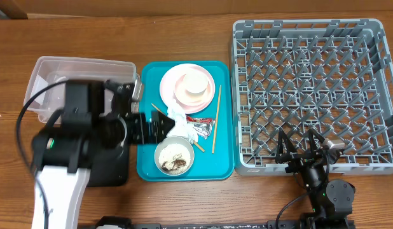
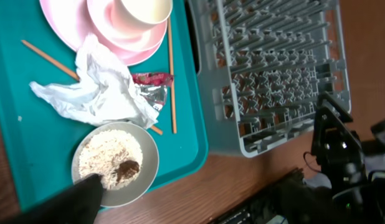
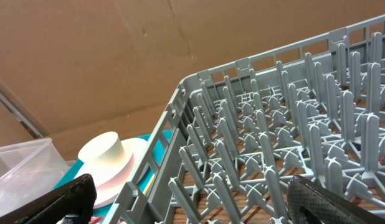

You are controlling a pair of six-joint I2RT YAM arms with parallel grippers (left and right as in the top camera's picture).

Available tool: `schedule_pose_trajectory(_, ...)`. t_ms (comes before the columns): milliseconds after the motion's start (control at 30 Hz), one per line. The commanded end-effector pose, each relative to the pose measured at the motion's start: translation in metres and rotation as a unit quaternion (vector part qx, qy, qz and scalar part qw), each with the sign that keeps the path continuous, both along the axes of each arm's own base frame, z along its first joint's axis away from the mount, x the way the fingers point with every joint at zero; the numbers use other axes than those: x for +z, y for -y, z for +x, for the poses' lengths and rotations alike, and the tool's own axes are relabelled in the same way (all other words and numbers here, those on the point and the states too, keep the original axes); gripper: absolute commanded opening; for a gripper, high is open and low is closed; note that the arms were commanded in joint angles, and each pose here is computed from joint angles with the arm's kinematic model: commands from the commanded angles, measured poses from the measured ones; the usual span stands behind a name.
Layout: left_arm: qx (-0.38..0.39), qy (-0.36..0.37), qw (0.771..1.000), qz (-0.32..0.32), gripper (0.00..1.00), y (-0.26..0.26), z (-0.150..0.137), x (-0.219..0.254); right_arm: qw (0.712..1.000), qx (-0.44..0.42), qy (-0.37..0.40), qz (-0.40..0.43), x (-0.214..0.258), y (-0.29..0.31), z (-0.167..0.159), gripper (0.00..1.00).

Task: Sort waste into correct bins and load items into the dishwasher
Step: 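Reach the left gripper to the small bowl of food scraps and grasp it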

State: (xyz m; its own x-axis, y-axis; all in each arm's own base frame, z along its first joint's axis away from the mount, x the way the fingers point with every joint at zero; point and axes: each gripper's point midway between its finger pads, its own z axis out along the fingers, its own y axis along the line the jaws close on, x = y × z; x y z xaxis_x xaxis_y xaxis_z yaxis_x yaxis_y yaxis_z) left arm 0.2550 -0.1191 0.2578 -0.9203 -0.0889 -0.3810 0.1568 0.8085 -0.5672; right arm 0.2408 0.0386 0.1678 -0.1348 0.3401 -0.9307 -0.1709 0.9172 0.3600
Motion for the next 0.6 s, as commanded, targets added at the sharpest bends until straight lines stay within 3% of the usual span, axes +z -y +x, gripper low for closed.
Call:
schedule_pose_trajectory(0,-0.022,-0.049,0.998,-0.039,0.14,0.018,0.008,-0.011,1.000,-0.001,0.006,0.002,0.002,0.000,0.000,1.00)
schedule_pose_trajectory(33,-0.026,-0.065,0.997,-0.036,0.04,0.021,0.009,-0.019,1.000,-0.001,0.006,0.002,0.002,0.000,0.000,1.00)
schedule_pose_trajectory(267,-0.007,-0.117,0.983,0.144,0.04,0.029,-0.004,-0.077,1.000,-0.001,0.006,0.002,0.002,0.000,0.000,1.00)
schedule_pose_trajectory(400,-0.032,-0.104,0.973,0.201,0.05,0.055,-0.023,-0.094,1.000,-0.001,0.006,0.002,0.002,0.000,0.000,1.00)
schedule_pose_trajectory(500,-0.070,-0.099,0.964,0.236,0.32,0.071,-0.043,-0.111,1.000,-0.001,0.006,0.002,0.002,0.000,0.000,1.00)
schedule_pose_trajectory(567,-0.075,-0.098,0.955,0.269,0.35,0.071,-0.051,-0.124,1.000,-0.001,0.006,0.002,0.003,0.000,0.000,1.00)
